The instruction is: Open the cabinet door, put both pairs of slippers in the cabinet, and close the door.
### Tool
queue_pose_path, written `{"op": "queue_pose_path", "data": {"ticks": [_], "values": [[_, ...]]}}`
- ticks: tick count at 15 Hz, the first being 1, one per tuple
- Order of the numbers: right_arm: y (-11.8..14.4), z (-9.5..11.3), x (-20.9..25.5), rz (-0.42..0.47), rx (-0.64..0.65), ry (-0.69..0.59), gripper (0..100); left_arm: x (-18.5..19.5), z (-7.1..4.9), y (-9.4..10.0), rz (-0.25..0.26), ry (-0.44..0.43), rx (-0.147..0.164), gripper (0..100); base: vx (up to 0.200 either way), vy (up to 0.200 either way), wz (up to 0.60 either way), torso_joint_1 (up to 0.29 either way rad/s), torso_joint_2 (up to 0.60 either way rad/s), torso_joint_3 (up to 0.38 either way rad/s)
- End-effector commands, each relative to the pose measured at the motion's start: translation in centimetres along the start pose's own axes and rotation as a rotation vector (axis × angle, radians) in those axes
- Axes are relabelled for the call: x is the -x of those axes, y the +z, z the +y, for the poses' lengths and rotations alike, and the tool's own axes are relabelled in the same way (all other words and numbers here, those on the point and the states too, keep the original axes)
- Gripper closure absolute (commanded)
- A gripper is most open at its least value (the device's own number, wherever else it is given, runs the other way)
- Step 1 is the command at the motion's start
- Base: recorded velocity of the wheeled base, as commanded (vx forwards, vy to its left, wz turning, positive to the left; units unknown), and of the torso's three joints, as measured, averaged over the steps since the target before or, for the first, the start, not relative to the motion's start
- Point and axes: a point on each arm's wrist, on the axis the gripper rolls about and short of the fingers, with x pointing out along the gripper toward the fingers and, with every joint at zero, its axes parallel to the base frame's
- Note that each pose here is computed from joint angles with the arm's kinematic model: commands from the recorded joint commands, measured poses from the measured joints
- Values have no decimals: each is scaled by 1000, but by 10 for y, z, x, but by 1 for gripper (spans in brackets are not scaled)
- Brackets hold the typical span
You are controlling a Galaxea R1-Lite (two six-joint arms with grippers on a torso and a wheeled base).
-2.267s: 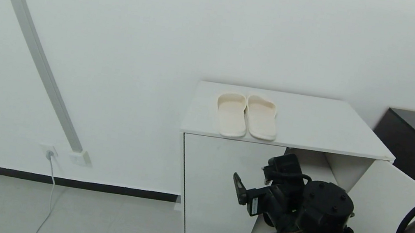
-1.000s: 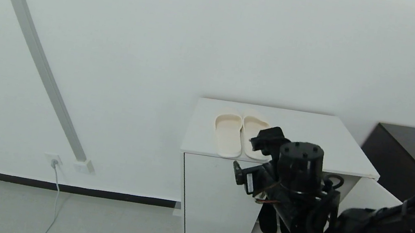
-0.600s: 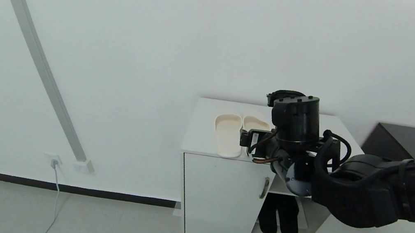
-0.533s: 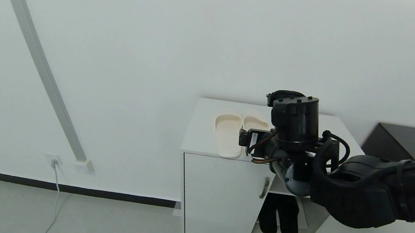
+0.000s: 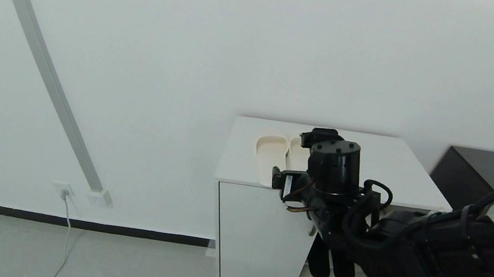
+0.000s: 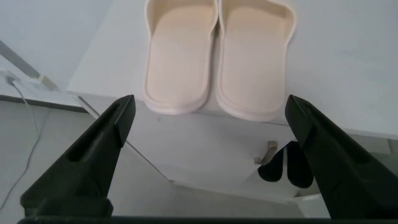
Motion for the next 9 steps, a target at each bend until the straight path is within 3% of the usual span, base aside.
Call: {"op": "queue_pose_path", "data": {"ticks": [1, 8, 9], "values": [[-12, 3, -7, 21, 14, -5, 0, 0, 0, 0, 1, 1, 1, 100, 200, 0, 0, 7, 7, 2], [-24, 3, -11, 48, 24, -12, 0, 0, 0, 0, 1, -1, 2, 100, 200, 0, 0, 0, 0, 2], [-24, 3, -11, 48, 24, -12, 0, 0, 0, 0, 1, -1, 2, 100, 0, 0, 0, 0, 0, 0]]}}
